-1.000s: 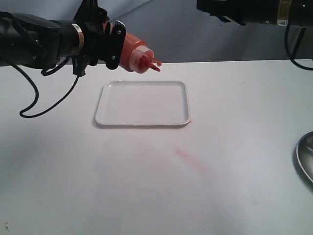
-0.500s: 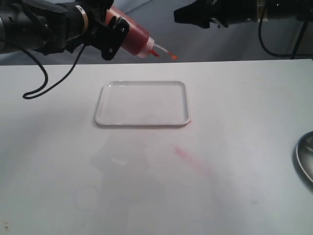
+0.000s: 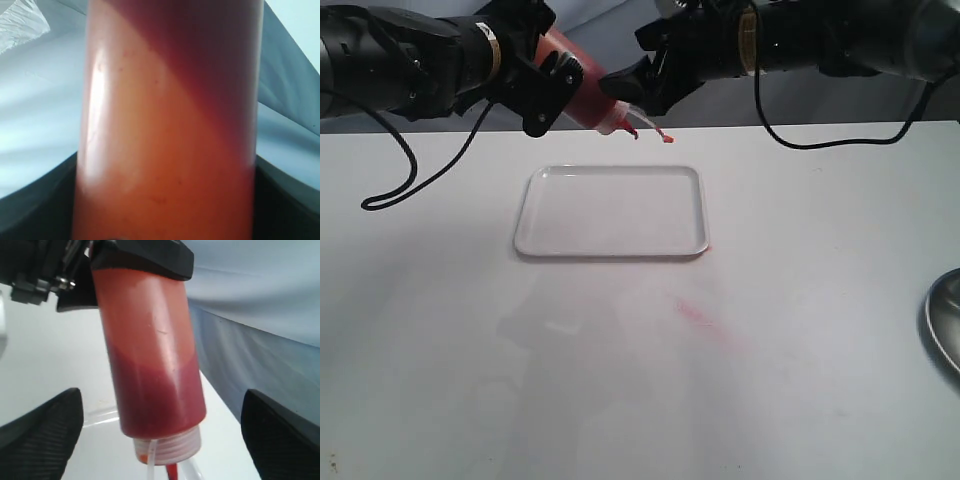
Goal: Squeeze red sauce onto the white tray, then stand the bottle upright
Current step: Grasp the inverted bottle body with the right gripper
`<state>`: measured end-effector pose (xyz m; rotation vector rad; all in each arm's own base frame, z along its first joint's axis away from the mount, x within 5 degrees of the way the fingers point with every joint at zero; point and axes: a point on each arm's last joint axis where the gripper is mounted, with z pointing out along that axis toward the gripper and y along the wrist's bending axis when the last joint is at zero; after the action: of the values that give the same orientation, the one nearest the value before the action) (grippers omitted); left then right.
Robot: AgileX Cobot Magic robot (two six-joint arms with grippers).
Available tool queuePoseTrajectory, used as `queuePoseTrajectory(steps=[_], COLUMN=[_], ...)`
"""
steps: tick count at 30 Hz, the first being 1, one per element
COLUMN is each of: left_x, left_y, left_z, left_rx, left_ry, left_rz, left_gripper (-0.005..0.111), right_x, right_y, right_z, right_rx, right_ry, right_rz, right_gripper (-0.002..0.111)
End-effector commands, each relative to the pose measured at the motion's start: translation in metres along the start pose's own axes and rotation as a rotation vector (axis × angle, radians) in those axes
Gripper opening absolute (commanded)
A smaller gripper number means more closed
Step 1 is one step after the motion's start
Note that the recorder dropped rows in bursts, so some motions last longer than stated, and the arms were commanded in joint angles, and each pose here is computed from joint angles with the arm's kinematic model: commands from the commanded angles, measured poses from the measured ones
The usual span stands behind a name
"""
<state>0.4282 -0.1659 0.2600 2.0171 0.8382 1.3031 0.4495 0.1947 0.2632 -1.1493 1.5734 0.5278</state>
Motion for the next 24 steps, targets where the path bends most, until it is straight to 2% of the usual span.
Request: queuePoseTrajectory(steps=[1,12,19,24], left_x=[0.006,-0.008,-0.008,-0.008], left_y=[0.006,0.01,0.011,0.011], left_z=[-0.005,-0.008,-0.009,-0.009], left_rx=[-0.005,-0.017,-0.017,-0.018], left_ry=[0.037,0.005,0.01,0.007], left_rz=[-0.01,0.023,0.023,0.023], left_gripper=[0.0,0.0,0.0,0.0], right_x=[0.006,-0.002,0.001,0.002], right_y=[0.004,0.039,0.041,0.043], right_z=[0.012,0.044,0.055,0.057], right_rx=[0.041,0.03,0.148,0.131], right_ry=[0.033,0.053,0.106,0.099], right_rz=[-0.08,-0.108,-0.12,-0.054], right_gripper=[0.079,0.078,0.077,0.072])
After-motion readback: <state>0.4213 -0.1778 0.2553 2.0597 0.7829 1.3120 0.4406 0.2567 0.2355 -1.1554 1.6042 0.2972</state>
